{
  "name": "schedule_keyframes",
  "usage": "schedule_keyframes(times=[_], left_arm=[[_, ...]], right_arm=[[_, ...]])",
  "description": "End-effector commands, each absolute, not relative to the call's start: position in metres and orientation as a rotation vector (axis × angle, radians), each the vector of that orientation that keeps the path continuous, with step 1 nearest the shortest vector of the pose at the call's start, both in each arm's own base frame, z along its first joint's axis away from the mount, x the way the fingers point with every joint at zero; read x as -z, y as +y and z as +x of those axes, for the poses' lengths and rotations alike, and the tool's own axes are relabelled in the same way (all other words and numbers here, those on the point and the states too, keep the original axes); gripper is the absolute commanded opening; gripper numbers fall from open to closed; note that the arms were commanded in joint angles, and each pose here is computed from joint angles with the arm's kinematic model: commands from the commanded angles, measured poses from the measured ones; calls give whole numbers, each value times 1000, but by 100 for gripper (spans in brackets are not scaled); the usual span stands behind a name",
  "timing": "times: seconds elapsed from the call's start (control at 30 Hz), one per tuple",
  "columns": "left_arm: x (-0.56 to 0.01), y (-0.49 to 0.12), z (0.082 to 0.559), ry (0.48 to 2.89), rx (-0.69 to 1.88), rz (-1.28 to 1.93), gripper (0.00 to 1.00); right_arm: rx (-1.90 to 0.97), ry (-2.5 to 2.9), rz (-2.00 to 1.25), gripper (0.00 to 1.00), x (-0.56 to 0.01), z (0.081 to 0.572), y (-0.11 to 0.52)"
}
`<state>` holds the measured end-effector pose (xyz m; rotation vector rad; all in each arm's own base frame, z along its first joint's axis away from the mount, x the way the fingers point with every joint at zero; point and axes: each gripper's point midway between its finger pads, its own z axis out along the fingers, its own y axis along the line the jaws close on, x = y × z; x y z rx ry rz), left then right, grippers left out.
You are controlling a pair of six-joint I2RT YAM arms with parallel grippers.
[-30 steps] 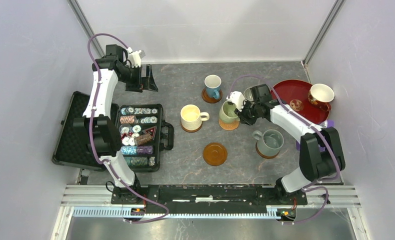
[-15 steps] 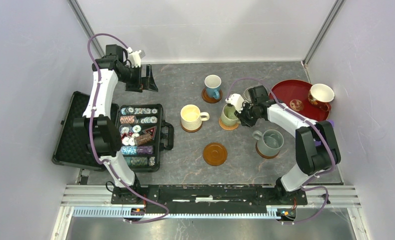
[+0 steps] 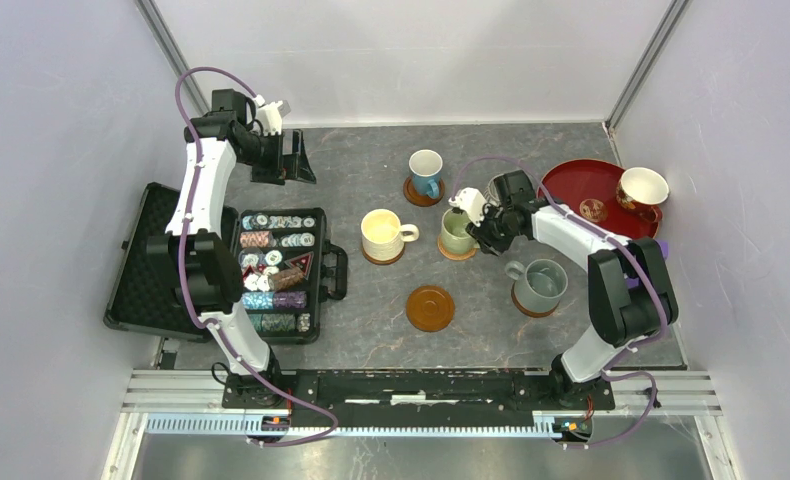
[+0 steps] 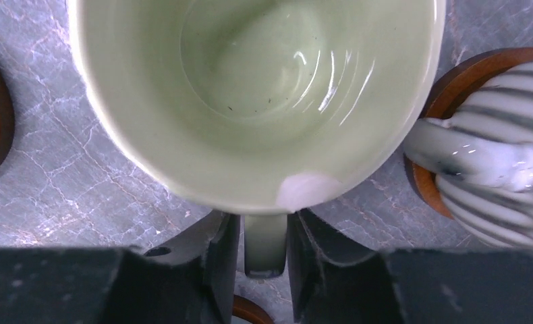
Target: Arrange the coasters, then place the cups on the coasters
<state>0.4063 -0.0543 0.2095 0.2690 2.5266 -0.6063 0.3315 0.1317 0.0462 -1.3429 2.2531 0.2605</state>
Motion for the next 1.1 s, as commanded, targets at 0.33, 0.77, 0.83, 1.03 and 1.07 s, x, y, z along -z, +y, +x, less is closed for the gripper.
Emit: schedule_keyframes(times=[0.33,0.77,0.83,1.03,1.07], left_arm=[[-226,-52,409,2458,549,341,100],[-233,-52,412,2436,545,351,100],[-232,-53,413,2439,554,343,100],[-229,-54,414,2450,572,319,100],[-230,-54,415,2447,572,310,100]], right_arm=[[-332,2061,-1435,79,-111,339,154],[-264,2038,-656,98,-229,433,59],[-172,2072,-511,98,-235,451,17],[67,2186,-62,98,-229,472,-95],[107,2196,12,98,-228,473,-111]])
